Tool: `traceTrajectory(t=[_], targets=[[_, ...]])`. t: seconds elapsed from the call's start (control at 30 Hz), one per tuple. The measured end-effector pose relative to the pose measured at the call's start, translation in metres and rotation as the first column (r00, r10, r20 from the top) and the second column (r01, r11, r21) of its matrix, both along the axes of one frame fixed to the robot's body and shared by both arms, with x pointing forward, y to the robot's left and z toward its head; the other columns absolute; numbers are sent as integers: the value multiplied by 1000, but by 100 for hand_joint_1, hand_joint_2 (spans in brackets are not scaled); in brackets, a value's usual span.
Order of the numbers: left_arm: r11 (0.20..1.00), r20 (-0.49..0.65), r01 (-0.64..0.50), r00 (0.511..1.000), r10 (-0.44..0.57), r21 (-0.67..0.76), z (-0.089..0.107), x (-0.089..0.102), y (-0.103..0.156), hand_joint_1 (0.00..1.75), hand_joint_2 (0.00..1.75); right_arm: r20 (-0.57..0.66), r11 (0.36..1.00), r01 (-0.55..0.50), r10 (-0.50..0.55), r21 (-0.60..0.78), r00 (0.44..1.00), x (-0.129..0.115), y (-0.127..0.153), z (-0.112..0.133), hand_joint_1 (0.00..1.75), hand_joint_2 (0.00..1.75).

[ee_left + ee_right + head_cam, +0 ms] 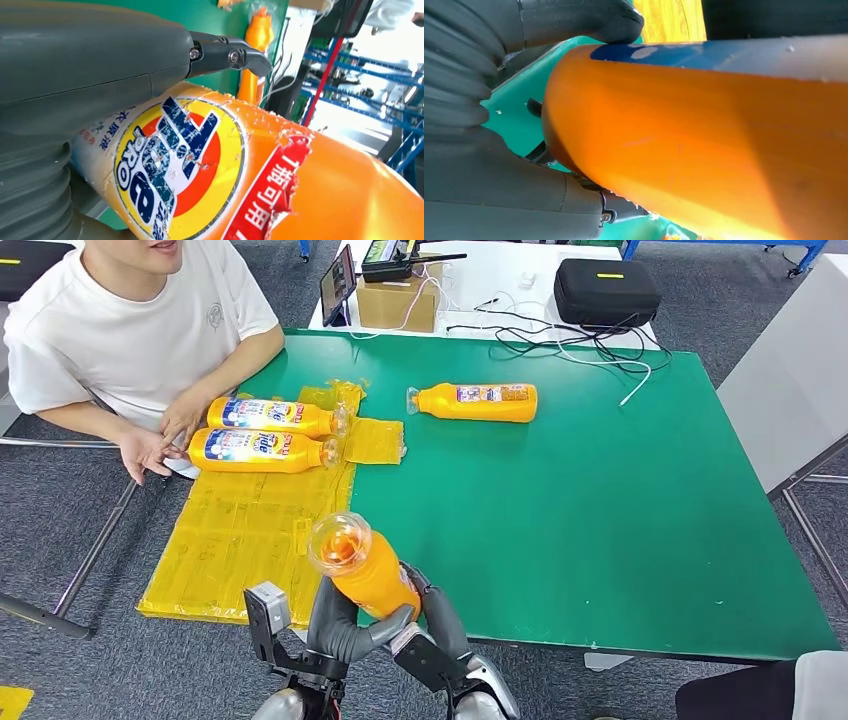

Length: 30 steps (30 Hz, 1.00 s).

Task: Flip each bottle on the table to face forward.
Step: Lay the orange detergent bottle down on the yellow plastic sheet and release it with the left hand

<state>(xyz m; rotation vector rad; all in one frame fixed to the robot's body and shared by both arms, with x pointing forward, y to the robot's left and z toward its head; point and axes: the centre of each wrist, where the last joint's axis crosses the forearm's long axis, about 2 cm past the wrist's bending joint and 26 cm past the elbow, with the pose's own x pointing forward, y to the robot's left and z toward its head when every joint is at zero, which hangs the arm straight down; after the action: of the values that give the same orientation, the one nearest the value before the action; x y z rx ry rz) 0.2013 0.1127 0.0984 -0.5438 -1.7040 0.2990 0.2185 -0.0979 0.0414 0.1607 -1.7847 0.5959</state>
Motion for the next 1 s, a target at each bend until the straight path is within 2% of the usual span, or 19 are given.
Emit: traceTrajectory(t=[0.03,0.13,0.17,0.2,0.33,0.37,0.43,0.47,0.5,0.57,0.77,1.0], targets=[[1000,-2,-6,1000,6,-1,0,0,0,9,175,1,1000,-6,6,-5,1000,0,1,0,175,175],[1000,-12,-17,1000,17,-11,0,1,1,129,175,2,1000,-21,21,-17,1000,2,3,-1,175,175],[1000,-16,-19,1000,19,-15,0,1,1,164,175,2,999,-25,25,-20,1000,2,3,-1,175,175],[1000,-19,-20,1000,20,-19,0,1,1,171,175,3,999,-28,28,-23,1000,3,3,-1,175,175],[999,-50,-7,999,5,-51,1,3,2,175,175,8,999,-27,28,-30,1000,4,4,0,175,175],[998,-62,1,998,-5,-63,1,4,2,175,175,9,999,-24,24,-32,1000,4,3,0,165,175],[996,-83,19,996,-26,-87,2,5,3,175,175,11,999,-16,16,-36,1000,4,3,-1,79,175],[995,-90,27,995,-36,-98,2,6,3,175,175,12,999,-12,13,-37,1000,4,3,-1,35,131],[994,-94,33,995,-43,-106,2,6,4,175,175,14,999,-9,9,-39,1000,4,3,-1,0,87],[992,-99,46,993,-58,-119,3,8,4,175,175,17,999,1,0,-43,1000,3,2,-1,0,0],[988,-92,81,991,-93,-129,4,10,4,175,175,28,997,54,-53,-57,998,0,1,-3,0,0],[998,-33,58,998,-58,-10,7,11,1,175,175,78,986,169,-168,0,983,-7,-4,-3,0,0]])
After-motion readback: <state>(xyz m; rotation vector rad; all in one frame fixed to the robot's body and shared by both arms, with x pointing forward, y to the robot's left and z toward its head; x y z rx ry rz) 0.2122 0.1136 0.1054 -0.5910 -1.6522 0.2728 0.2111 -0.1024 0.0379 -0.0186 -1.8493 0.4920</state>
